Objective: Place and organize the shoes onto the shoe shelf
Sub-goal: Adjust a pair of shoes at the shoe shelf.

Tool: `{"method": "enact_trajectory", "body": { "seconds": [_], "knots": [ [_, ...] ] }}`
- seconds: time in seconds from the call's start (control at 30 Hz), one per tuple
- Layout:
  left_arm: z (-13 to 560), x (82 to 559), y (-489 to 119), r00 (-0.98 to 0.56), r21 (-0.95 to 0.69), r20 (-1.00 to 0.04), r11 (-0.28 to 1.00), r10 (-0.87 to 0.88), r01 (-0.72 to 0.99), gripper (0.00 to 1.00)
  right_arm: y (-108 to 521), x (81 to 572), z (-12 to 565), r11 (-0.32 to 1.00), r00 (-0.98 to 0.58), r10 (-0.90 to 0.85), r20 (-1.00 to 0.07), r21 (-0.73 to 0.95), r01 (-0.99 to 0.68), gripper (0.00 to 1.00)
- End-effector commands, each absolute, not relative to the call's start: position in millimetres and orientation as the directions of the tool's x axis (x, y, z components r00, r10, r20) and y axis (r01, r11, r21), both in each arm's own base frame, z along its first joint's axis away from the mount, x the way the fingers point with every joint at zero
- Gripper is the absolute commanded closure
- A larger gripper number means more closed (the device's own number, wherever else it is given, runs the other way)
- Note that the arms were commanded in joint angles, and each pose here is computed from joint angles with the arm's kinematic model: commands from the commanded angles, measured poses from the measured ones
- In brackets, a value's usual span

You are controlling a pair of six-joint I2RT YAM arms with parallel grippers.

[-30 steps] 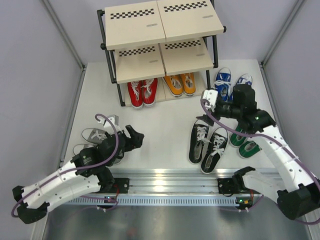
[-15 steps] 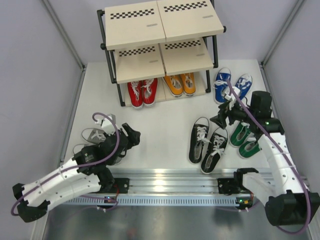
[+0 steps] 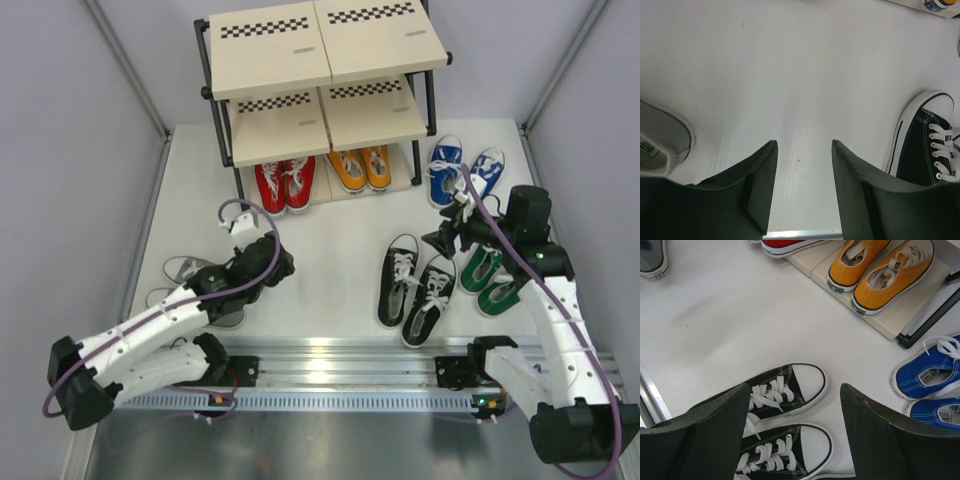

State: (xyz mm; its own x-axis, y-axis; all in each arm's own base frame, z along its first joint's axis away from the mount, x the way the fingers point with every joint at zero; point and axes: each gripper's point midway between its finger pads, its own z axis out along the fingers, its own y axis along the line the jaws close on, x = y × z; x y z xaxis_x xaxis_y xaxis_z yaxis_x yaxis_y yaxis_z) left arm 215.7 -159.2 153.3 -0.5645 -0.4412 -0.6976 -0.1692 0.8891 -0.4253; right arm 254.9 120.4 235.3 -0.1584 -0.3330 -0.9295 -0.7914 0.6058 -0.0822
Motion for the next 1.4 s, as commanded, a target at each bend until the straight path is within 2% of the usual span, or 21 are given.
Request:
{"method": "enact_trajectory", "body": {
  "seconds": [0.0,0.1,0.13,0.2,0.23,0.27,0.3,0.37,0.43,0.5,0.67,0.97,1.37],
  "knots": [
    [194,253,-210,-0.527,-0.565,-0.697,0.825,-0.485,-0.012,0.48,123,251,245,0.595,-0.133,-0.309,-0.942,-0.082,-0.8,0.28],
    [192,283,-233,-0.524,-0.543,-0.731,0.838,-0.438,0.057,0.54,123,250,246,0.594,-0.129,-0.307,-0.943,-0.084,-0.8,0.28],
    [214,298,-248,-0.476,-0.558,-0.759,0.821,-0.444,0.124,0.54,123,251,246,0.594,-0.129,-0.307,-0.943,-0.084,-0.8,0.27],
    [222,318,-262,-0.447,-0.551,-0.779,0.821,-0.44,0.152,0.56,123,251,245,0.593,-0.128,-0.307,-0.943,-0.085,-0.801,0.27],
    [205,330,-270,-0.453,-0.495,-0.806,0.853,-0.381,0.163,0.57,123,251,244,0.591,-0.13,-0.307,-0.943,-0.082,-0.802,0.27],
    [223,344,-279,-0.409,-0.504,-0.82,0.844,-0.402,0.181,0.56,123,251,244,0.592,-0.13,-0.307,-0.943,-0.082,-0.802,0.28],
    [205,356,-284,-0.414,-0.471,-0.828,0.869,-0.377,0.151,0.56,123,252,243,0.59,-0.13,-0.307,-0.943,-0.082,-0.803,0.27],
    [217,377,-290,-0.334,-0.446,-0.864,0.88,-0.376,0.164,0.55,124,251,243,0.588,-0.129,-0.307,-0.943,-0.081,-0.805,0.28],
    [202,393,-295,-0.299,-0.397,-0.892,0.903,-0.338,0.165,0.54,124,252,241,0.585,-0.133,-0.308,-0.942,-0.077,-0.807,0.28],
    [212,408,-301,-0.228,-0.41,-0.902,0.895,-0.367,0.179,0.53,124,252,240,0.583,-0.133,-0.309,-0.942,-0.077,-0.809,0.28],
    [188,450,-309,-0.243,-0.388,-0.908,0.906,-0.343,0.172,0.52,123,252,238,0.585,-0.134,-0.313,-0.94,-0.08,-0.807,0.27],
    [167,483,-307,-0.23,-0.362,-0.918,0.92,-0.323,0.153,0.49,124,252,238,0.577,-0.127,-0.315,-0.941,-0.084,-0.812,0.28],
    [154,498,-323,-0.212,-0.394,-0.911,0.898,-0.353,0.195,0.46,123,253,237,0.582,-0.122,-0.322,-0.939,-0.095,-0.807,0.3]
  ]
}}
